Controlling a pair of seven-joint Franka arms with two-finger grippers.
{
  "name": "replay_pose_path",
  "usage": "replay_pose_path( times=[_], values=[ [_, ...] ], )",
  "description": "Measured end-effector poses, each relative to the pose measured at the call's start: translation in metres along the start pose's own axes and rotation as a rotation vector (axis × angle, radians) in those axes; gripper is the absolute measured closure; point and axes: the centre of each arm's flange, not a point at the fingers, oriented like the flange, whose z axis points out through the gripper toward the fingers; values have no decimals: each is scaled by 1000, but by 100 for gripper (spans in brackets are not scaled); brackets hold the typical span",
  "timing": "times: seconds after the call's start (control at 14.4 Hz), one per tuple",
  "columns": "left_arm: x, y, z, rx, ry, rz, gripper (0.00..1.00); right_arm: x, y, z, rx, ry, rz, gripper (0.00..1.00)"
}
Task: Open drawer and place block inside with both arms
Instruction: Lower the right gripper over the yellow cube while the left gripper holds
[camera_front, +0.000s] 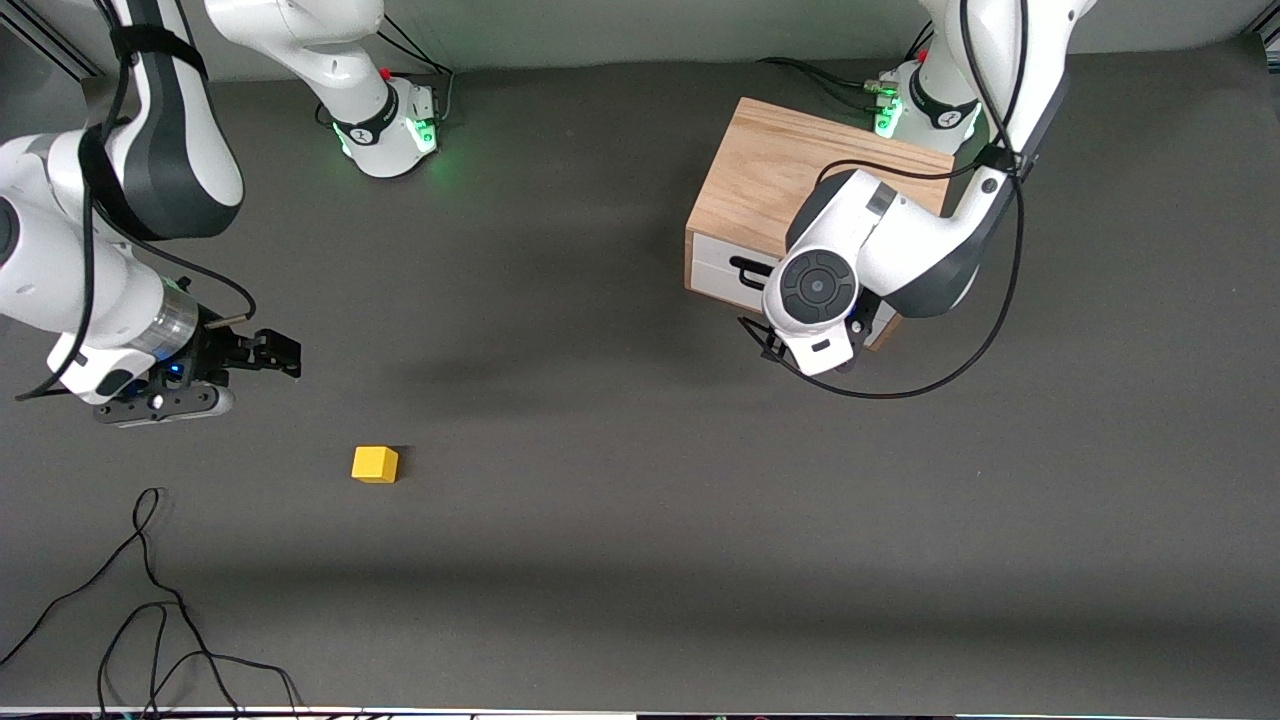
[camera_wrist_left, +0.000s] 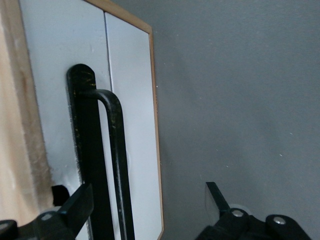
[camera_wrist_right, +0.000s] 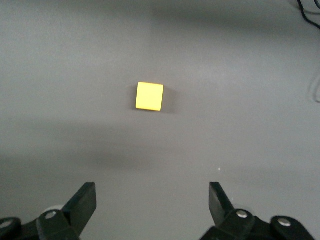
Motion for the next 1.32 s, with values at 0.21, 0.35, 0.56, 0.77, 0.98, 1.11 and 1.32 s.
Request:
replay_pose_path(
  times=[0.21, 0.35, 0.56, 0.77, 0.98, 1.11, 1.32],
  values=[
    [-2, -1, 12, -1, 5, -17, 0, 8, 0, 18, 2, -1, 0, 0],
    [-1, -1, 14, -5, 12, -20, 0, 10, 0, 24, 2, -3, -1, 0],
    [0, -1, 15, -10, 23, -19, 0, 18, 0, 36, 3, 18, -1, 0],
    [1, 1, 17, -17, 29, -17, 0, 31, 0, 62, 6, 46, -1, 0],
    [1, 4, 20, -21, 26, -17, 0, 41, 0, 92, 9, 50, 1, 0],
    [1, 6, 20, -30, 22, -17, 0, 42, 0, 102, 10, 40, 2, 0],
    [1, 12, 15, -44, 20, -16, 0, 46, 1, 112, 10, 53, 3, 0]
  ],
)
